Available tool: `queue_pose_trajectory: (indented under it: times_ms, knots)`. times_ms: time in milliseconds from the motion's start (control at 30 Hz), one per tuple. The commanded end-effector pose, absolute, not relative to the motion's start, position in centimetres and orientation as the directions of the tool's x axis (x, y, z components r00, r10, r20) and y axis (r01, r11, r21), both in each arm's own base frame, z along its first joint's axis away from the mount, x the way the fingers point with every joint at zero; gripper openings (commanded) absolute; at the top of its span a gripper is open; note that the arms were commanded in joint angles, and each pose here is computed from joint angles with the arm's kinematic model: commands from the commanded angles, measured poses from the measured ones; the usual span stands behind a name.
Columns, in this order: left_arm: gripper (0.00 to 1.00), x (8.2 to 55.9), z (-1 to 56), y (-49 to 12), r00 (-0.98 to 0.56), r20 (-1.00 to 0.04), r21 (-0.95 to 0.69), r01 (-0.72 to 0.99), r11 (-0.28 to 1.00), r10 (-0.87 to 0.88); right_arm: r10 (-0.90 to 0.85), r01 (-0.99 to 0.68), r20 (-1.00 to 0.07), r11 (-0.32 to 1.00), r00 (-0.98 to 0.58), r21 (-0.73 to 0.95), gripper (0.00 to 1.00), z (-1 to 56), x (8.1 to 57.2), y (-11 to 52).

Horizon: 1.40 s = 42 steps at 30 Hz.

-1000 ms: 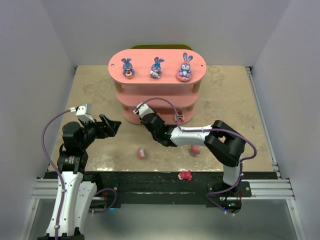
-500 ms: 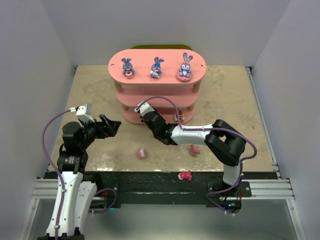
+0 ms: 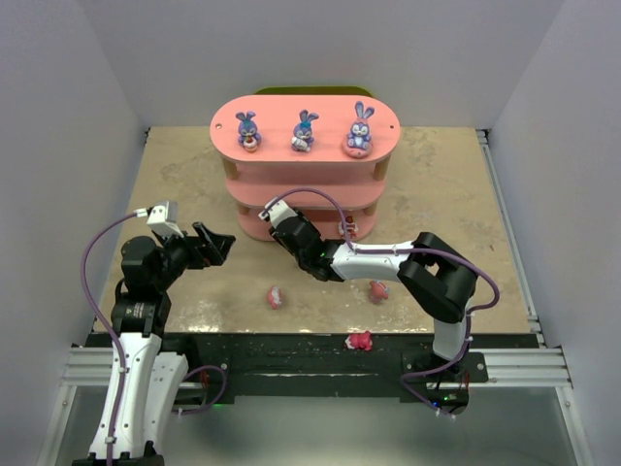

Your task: Place and organize the plastic toys onto the shelf

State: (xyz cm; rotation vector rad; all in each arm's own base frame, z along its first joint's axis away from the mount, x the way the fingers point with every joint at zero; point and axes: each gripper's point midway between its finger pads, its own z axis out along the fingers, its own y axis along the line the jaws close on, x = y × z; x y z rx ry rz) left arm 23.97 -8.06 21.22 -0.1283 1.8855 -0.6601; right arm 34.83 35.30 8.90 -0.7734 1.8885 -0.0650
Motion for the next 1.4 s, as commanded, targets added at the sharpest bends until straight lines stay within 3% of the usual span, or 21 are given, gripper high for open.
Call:
queue_pose_trajectory:
  times_ms: [0, 333, 933, 1167, 1367]
  knots:
    - [1.00, 24.2, 21.9, -8.2, -0.384, -0.848, -0.475, 0.250, 0.844, -0.364, -0.472, -0.407, -0.849, 0.842, -0.239, -0.353, 0.48, 11.8, 36.8, 34.7]
    - [0.99, 24.2, 21.9, -8.2, -0.383, -0.849, -0.475, 0.251, 0.844, -0.364, -0.430, -0.348, -0.872, 0.875, -0.234, -0.338, 0.50, 13.3, 37.2, 33.8]
    - [1.00, 24.2, 22.1, -8.2, -0.380, -0.851, -0.474, 0.254, 0.843, -0.364, -0.240, -0.273, -0.914, 0.950, -0.326, -0.153, 0.52, 14.3, 35.2, 31.9]
    - [1.00, 24.2, 22.0, -8.2, -0.382, -0.850, -0.474, 0.251, 0.844, -0.364, -0.038, -0.212, -0.895, 0.975, -0.445, 0.063, 0.47, 13.1, 33.2, 31.8]
    - [1.00, 24.2, 22.0, -8.2, -0.381, -0.849, -0.476, 0.251, 0.843, -0.366, 0.024, -0.164, -0.874, 0.979, -0.485, 0.118, 0.38, 11.5, 32.7, 31.6]
